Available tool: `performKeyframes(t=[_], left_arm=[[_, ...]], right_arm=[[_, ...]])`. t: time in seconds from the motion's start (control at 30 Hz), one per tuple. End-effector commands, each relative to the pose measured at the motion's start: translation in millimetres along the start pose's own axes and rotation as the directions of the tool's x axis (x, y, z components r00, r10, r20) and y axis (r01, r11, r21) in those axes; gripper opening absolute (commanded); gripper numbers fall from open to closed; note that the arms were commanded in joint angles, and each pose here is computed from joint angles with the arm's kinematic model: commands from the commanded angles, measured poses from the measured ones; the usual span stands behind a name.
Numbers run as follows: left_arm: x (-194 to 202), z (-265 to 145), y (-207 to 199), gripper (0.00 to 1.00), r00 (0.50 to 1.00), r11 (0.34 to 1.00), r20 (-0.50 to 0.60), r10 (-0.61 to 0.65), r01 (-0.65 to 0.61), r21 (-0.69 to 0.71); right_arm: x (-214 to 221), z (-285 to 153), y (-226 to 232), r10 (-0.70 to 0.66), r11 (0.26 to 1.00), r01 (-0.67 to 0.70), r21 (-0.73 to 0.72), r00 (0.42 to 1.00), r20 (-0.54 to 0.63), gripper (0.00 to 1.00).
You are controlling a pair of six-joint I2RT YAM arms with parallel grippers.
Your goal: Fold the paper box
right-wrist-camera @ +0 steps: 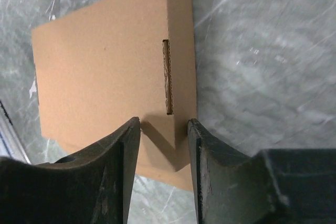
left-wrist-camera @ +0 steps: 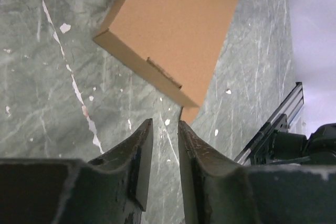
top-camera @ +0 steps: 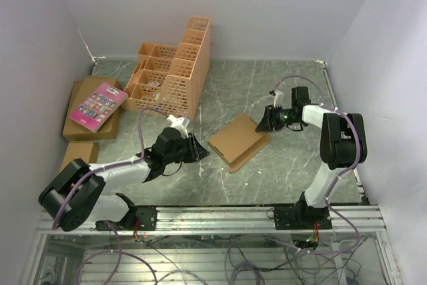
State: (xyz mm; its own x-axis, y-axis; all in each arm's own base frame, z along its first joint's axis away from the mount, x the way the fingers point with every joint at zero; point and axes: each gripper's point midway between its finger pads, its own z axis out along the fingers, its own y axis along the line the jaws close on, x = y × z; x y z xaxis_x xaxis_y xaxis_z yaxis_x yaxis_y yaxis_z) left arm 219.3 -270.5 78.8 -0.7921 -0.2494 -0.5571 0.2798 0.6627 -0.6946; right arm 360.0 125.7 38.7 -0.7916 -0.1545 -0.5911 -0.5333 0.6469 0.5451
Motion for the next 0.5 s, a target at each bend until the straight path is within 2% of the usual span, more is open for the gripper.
performKeyframes(t=[0.0, 0.17, 0.3, 0.37, 0.4, 0.47], left_arm=[[-22, 16, -7, 0.33, 0.998, 1.000, 0.047, 0.027, -0.027, -0.007], [-19, 17, -1, 0.32, 0.999, 0.999, 0.037, 0.037, -0.036, -0.028], [-18, 11, 4, 0.36, 0.997, 0.996, 0.028, 0.073, -0.072, -0.056], [-26, 8, 9, 0.45, 0.990, 0.985, 0.031, 0.139, -0.135, -0.105], [-35, 7, 6, 0.54, 0.983, 0.977, 0.039, 0.181, -0.175, -0.124], [-52, 6, 6, 0.65, 0.964, 0.954, 0.044, 0.261, -0.250, -0.165]], right_arm=[[9, -8, 17, 0.021, 0.999, -0.021, -0.030, 1.000, -0.005, 0.38], [36, -13, 28, 0.026, 0.999, -0.029, -0.043, 0.998, -0.058, 0.31], [39, -19, 30, -0.016, 1.000, 0.015, -0.019, 0.998, -0.058, 0.31], [35, -20, 26, -0.037, 0.999, 0.037, 0.000, 0.998, -0.057, 0.33], [32, -20, 22, -0.055, 0.998, 0.056, 0.013, 0.997, -0.059, 0.34], [24, -17, 16, -0.087, 0.995, 0.089, 0.037, 0.994, -0.062, 0.35]])
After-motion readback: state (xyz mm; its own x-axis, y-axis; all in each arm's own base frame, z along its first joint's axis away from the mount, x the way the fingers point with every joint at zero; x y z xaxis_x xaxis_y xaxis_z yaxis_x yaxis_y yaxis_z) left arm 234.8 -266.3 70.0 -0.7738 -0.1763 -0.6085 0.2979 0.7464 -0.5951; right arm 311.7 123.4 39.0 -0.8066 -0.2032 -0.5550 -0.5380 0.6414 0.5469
